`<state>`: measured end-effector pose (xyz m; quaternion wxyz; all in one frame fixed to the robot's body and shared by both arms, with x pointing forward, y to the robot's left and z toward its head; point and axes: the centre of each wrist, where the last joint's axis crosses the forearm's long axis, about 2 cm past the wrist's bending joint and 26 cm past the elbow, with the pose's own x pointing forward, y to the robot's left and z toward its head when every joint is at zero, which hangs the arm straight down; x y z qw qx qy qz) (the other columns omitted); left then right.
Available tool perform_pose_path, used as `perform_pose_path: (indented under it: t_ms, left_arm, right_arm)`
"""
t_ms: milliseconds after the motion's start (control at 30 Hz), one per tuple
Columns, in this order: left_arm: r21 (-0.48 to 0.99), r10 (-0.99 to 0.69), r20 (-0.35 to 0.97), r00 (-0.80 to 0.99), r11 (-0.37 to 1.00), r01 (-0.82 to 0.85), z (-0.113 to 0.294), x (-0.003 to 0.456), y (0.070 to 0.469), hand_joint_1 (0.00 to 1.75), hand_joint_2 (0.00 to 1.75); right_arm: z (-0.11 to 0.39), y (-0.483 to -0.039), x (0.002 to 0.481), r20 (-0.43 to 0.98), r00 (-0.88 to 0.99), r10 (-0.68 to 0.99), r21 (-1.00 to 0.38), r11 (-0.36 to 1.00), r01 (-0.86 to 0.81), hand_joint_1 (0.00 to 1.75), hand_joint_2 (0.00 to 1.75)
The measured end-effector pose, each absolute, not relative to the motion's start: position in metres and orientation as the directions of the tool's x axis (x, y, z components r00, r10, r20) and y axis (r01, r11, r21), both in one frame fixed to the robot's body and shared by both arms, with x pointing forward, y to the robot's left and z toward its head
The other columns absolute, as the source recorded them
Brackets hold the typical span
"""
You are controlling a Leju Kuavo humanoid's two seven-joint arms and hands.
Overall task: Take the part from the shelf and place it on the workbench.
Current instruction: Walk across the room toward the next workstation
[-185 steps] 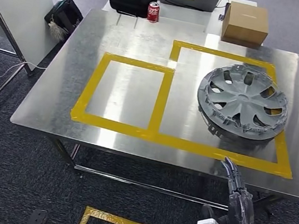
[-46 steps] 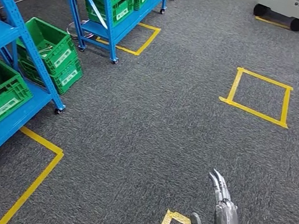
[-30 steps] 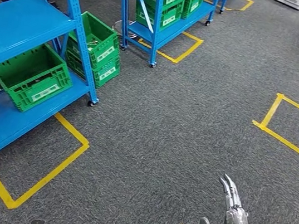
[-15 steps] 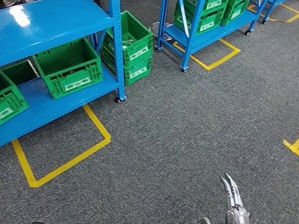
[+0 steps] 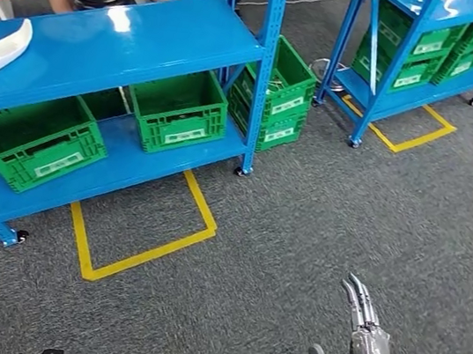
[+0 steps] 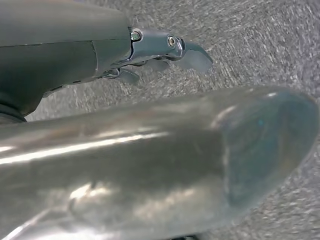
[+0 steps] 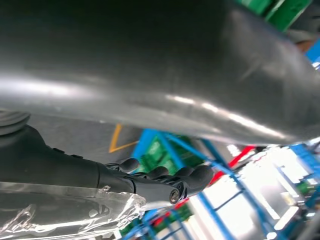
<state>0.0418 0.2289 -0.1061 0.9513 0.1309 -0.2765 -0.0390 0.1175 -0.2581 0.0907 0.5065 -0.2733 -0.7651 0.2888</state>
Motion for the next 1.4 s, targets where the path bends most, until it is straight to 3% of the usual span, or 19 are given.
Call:
perform_pose_path:
  t_ms: [1400]
  left_arm:
    - [0.270,-0.130,0.502,0.855,0.963,-0.013,-0.108,0.035,0.241,0.00,0.00]
  right_arm:
    - [0.085,-0.240,0.129,0.651,-0.366,0.665,-0.688,0.721,0.085,0.00,0.00]
